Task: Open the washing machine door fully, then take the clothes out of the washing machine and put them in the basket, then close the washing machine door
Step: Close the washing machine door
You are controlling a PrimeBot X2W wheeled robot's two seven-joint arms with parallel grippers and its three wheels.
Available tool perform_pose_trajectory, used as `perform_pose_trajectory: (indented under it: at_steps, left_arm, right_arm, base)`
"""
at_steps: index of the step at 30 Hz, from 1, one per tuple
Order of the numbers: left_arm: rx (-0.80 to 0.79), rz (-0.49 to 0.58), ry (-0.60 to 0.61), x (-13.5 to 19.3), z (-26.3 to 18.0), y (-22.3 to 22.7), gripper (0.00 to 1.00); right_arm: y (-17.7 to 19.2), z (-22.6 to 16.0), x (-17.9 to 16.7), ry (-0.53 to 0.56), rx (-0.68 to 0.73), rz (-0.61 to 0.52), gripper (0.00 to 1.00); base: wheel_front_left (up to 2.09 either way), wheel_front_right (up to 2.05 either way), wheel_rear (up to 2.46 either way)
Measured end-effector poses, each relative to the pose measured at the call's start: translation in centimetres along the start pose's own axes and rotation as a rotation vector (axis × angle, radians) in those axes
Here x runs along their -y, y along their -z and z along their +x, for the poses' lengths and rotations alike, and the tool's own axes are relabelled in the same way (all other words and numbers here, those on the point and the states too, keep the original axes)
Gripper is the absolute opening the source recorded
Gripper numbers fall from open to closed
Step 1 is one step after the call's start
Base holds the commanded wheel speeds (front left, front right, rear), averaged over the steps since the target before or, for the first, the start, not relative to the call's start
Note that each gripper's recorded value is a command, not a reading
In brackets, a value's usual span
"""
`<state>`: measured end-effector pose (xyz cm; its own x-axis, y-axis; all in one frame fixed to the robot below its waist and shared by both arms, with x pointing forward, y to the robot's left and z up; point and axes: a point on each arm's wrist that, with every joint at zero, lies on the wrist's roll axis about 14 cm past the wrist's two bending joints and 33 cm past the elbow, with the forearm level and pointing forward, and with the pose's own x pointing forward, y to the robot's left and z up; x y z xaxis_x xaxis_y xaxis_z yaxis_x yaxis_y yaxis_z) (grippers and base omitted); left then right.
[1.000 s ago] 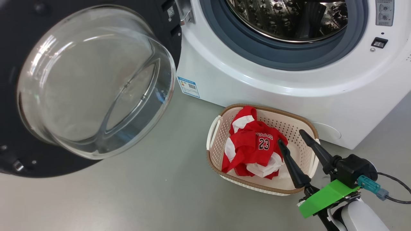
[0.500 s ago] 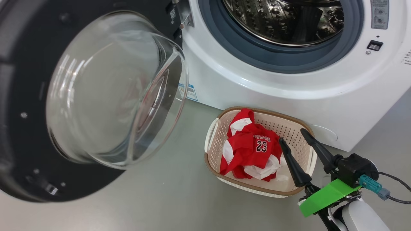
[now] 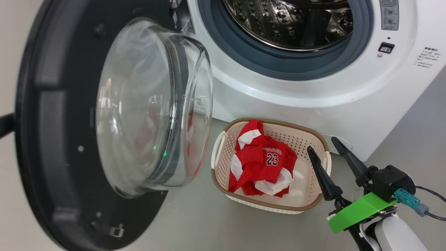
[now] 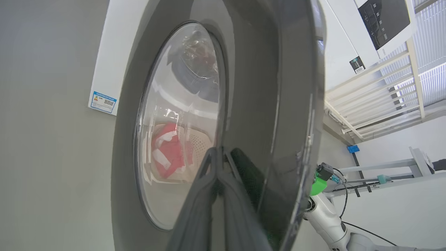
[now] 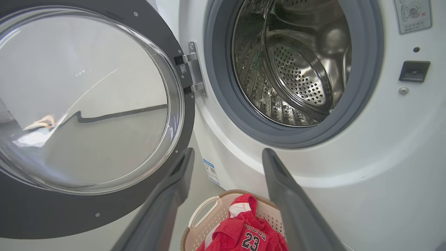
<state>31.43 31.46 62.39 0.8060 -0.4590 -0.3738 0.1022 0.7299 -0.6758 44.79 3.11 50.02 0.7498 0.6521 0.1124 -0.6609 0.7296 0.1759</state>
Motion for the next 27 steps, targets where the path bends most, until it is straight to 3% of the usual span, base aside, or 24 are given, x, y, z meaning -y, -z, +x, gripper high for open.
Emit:
perform_pose_trajectory:
  at_steps: [12, 27]
  left_arm:
    - [-0.092, 0.149, 0.246, 7.5, 6.6, 1.9, 0.0]
    - [-0.09, 0.253, 0.434, 14.5, 15.2, 2.4, 0.0]
  right_arm:
    - [-1.1, -1.8, 2.6, 0.1, 0.027, -0.004, 1.0]
    - [-1.8, -5.4, 6.3, 0.251, 0.042, -0.002, 1.0]
  base:
    - [0.0, 0.0, 0.0]
    - [0.0, 0.0, 0.0]
